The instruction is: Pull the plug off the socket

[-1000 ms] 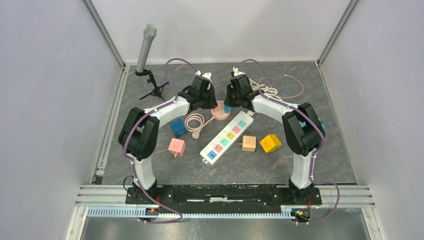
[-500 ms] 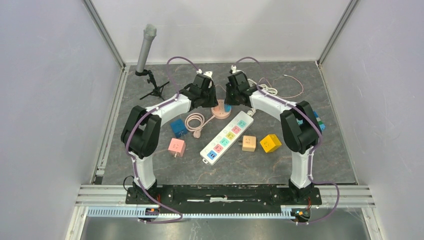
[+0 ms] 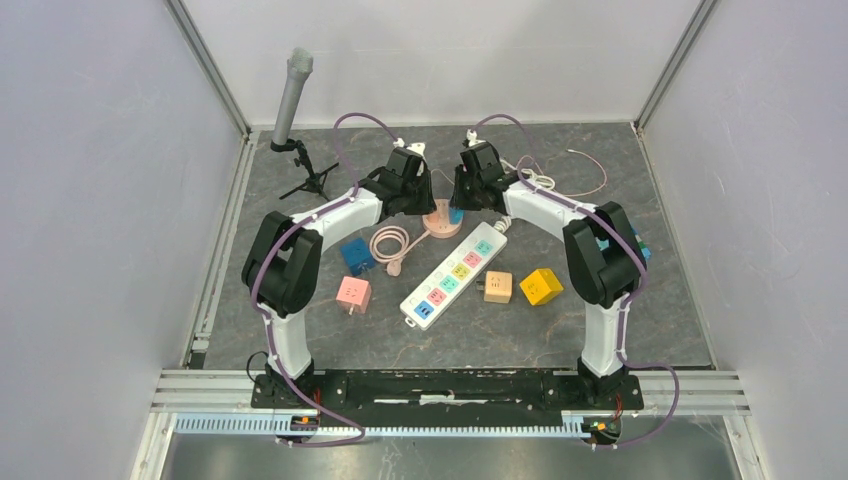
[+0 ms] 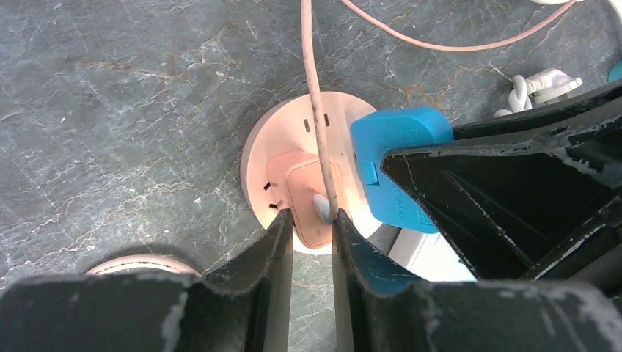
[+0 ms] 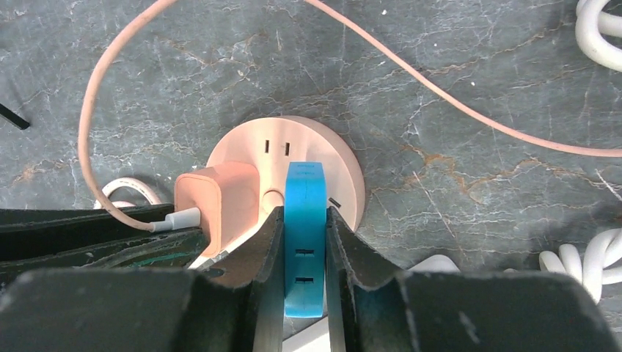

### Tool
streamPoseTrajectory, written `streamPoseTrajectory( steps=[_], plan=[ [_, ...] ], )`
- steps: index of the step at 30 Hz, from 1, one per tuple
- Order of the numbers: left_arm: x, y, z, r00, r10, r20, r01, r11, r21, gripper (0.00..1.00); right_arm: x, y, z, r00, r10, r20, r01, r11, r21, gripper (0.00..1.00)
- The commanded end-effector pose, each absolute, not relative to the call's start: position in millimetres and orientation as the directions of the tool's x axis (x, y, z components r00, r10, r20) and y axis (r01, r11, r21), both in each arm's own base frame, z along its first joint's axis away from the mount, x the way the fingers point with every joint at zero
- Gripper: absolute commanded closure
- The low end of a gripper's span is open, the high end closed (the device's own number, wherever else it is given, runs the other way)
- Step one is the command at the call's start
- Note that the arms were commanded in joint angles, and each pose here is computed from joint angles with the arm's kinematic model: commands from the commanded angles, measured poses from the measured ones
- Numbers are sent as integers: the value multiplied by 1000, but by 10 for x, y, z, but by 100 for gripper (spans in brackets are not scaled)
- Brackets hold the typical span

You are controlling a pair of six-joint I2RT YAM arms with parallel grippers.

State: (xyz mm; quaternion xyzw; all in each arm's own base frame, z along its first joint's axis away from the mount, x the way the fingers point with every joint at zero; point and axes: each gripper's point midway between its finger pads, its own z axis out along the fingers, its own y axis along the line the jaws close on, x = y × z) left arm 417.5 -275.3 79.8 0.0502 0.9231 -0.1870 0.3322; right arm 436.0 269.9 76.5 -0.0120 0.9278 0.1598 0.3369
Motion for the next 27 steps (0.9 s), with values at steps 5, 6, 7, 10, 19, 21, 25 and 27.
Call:
streamPoseTrajectory(
  steps=[5, 6, 7, 10, 19, 21, 25, 27],
  plan=[
    [3514, -2124, -248, -927, 149, -345, 180, 982, -61, 85, 4203, 2980, 917, -770, -12, -638, -217, 945, 243, 100],
    [3516, -2118, -253, -927, 148, -344, 179, 982, -60, 85, 4241, 2926, 952, -758, -13, -652, -208, 952, 223, 100],
    [3507, -2110, -265, -928, 151, -340, 180, 982, -56, 85, 4282, 2862, 1029, -743, -6, -669, -193, 959, 206, 100],
    [3492, -2079, -259, -932, 156, -327, 179, 983, -40, 86, 4392, 2664, 1159, -725, 61, -686, -143, 961, 237, 100],
    [3484, -2085, -301, -936, 161, -314, 183, 982, -41, 87, 4316, 2746, 1142, -676, -11, -737, -162, 978, 134, 100],
    [3483, -2079, -297, -936, 163, -311, 183, 982, -37, 87, 4266, 2802, 1108, -680, -48, -732, -179, 979, 102, 100],
    [3468, -2055, -306, -937, 166, -306, 183, 983, -28, 87, 4353, 2748, 1302, -659, -22, -752, -167, 979, 117, 100],
    [3459, -2049, -328, -940, 166, -298, 182, 983, -28, 87, 4441, 2673, 1440, -658, 54, -751, -134, 973, 187, 100]
  ],
)
